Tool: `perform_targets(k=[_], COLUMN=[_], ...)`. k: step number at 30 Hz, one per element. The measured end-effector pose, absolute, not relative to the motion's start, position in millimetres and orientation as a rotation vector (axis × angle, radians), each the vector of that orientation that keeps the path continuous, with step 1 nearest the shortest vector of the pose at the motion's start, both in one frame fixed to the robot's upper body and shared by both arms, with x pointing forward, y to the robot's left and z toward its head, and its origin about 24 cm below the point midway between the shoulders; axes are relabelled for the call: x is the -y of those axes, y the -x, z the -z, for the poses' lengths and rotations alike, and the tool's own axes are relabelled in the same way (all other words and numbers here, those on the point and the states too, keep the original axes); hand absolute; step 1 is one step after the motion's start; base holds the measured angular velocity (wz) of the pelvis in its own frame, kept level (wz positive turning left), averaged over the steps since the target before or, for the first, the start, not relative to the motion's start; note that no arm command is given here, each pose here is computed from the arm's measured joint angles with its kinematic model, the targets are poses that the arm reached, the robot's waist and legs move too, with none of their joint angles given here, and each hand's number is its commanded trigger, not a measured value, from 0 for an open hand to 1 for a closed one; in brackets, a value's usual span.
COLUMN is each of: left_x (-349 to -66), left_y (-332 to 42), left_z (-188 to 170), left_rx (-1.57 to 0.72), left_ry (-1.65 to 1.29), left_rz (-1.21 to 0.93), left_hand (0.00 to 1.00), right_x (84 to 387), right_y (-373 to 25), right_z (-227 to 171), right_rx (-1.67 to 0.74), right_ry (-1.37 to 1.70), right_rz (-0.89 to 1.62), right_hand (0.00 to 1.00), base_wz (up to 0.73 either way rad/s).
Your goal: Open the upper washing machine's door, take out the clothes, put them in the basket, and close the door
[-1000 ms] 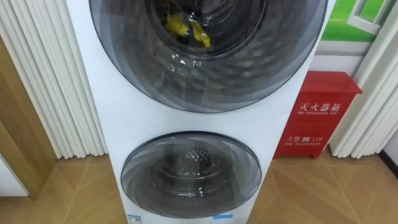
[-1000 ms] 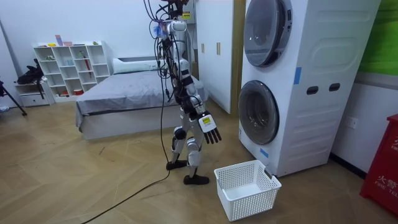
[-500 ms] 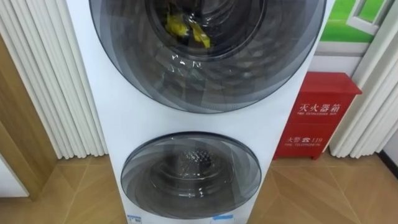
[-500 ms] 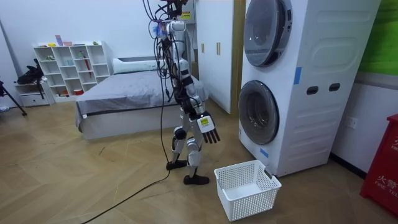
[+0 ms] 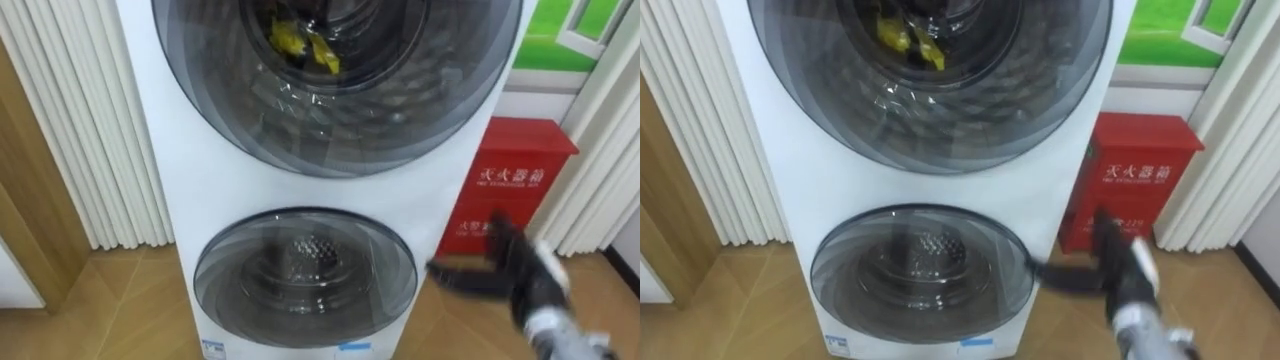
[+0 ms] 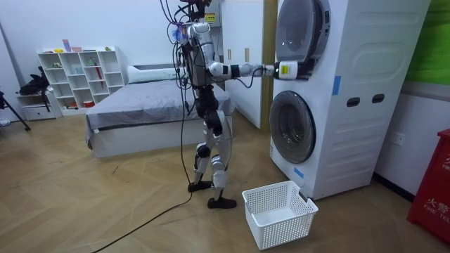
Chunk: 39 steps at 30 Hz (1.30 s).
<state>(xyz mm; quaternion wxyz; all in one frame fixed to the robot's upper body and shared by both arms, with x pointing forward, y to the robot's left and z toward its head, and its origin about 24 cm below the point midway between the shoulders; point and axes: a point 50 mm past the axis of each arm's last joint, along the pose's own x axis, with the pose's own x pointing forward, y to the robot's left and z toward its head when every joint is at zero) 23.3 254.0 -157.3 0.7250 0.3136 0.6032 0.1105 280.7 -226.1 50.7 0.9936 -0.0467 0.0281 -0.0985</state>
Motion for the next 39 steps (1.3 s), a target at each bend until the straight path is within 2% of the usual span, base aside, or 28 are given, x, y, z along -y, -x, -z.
perform_targets(k=[5, 11, 18, 23, 39], left_x=[-255.2, -257.6, -259.5, -265.0, -268.3], left_y=[-28.1, -30.3, -22.6, -25.3, -26.9], left_z=[156.9, 156.4, 156.2, 154.3, 153.3], left_rx=[-1.337, -1.359, -1.383, -1.379, -1.385], left_ry=[-0.703, -0.725, -0.731, -0.740, -0.752], left_rz=[-0.244, -0.227, -0.213, -0.206, -0.211], left_hand=[0.00, 0.00, 0.00, 0.00, 0.00], right_x=[216.5, 210.7, 212.4, 201.6, 193.5], right_y=[-303.4, -318.3, -317.5, -327.2, -320.5], right_z=[-84.7, -127.8, -150.7, -196.0, -214.4], right_rx=[0.053, 0.167, 0.235, 0.372, 0.439], right_ry=[0.093, 0.243, 0.272, 0.305, 0.329], right_rz=[0.181, 0.224, 0.246, 0.248, 0.233], right_hand=[0.00, 0.00, 0.00, 0.00, 0.00], base_wz=[-0.04, -0.03, -0.03, -0.12, -0.02])
